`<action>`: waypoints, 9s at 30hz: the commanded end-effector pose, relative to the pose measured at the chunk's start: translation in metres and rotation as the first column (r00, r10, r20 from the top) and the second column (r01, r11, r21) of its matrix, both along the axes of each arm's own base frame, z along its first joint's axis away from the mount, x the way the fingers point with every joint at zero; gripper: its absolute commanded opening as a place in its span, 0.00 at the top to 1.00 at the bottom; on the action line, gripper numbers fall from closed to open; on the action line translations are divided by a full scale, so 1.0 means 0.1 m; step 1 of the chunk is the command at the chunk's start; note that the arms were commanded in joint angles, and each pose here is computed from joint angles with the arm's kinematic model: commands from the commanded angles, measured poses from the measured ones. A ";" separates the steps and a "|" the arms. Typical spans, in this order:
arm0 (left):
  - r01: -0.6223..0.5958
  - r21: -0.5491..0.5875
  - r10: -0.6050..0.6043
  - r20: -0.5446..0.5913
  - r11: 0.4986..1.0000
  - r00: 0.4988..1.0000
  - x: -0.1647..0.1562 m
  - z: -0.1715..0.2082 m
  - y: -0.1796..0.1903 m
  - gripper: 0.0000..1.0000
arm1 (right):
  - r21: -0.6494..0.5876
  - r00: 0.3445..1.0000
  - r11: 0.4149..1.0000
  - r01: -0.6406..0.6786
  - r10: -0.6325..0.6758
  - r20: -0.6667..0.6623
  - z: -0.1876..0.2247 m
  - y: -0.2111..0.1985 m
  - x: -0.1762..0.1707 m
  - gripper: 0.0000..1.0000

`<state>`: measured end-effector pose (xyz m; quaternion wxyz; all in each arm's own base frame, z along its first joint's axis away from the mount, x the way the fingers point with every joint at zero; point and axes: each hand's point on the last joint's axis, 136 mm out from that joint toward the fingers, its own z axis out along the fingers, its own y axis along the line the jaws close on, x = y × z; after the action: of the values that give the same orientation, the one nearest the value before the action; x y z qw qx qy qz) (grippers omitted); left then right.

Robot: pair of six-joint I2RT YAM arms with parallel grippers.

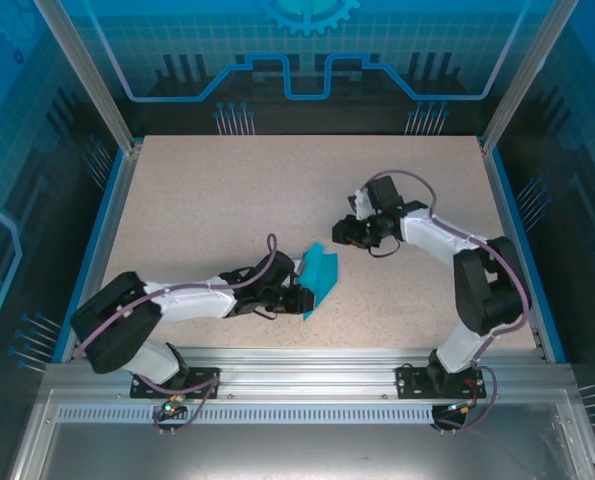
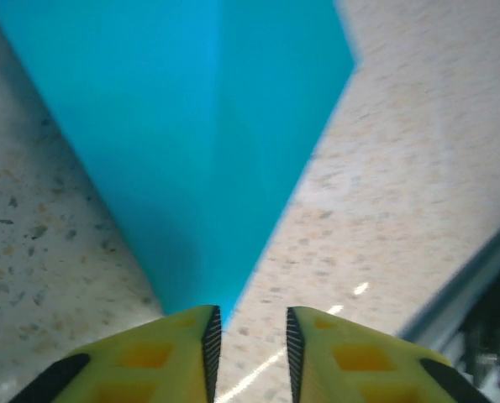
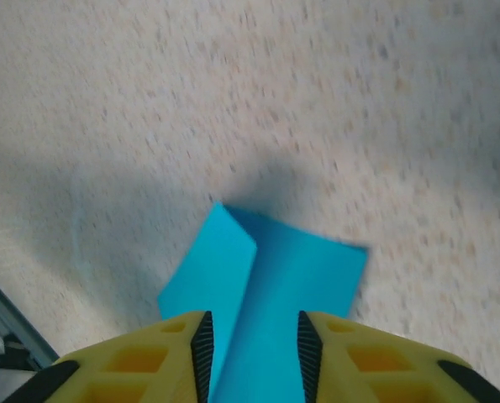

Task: Fold a paper plane with a square sheet of paper (pick it up from the middle)

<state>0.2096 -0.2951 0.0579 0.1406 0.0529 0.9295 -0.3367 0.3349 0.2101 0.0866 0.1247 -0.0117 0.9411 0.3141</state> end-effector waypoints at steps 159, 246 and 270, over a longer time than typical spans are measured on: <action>-0.320 0.153 0.335 -0.083 0.935 0.939 -0.06 -0.18 0.67 0.58 | -0.051 0.924 0.937 -0.346 0.331 -0.193 -0.64 0.68 -1.24 0.89; -0.285 0.177 0.321 -0.227 0.942 0.920 0.25 -0.17 0.03 1.00 | -0.583 0.513 0.724 -0.368 0.681 0.522 -0.42 0.74 -1.50 0.61; -0.301 0.132 0.325 -0.232 0.944 0.917 0.29 -0.05 -0.01 1.00 | -0.464 0.471 0.805 -0.369 0.592 0.654 -0.24 0.71 -1.57 0.56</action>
<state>0.2323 -0.2855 0.0330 0.0717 -0.1256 0.9602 -0.2390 0.1792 0.2631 0.0533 0.4060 -0.4073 0.8013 0.1647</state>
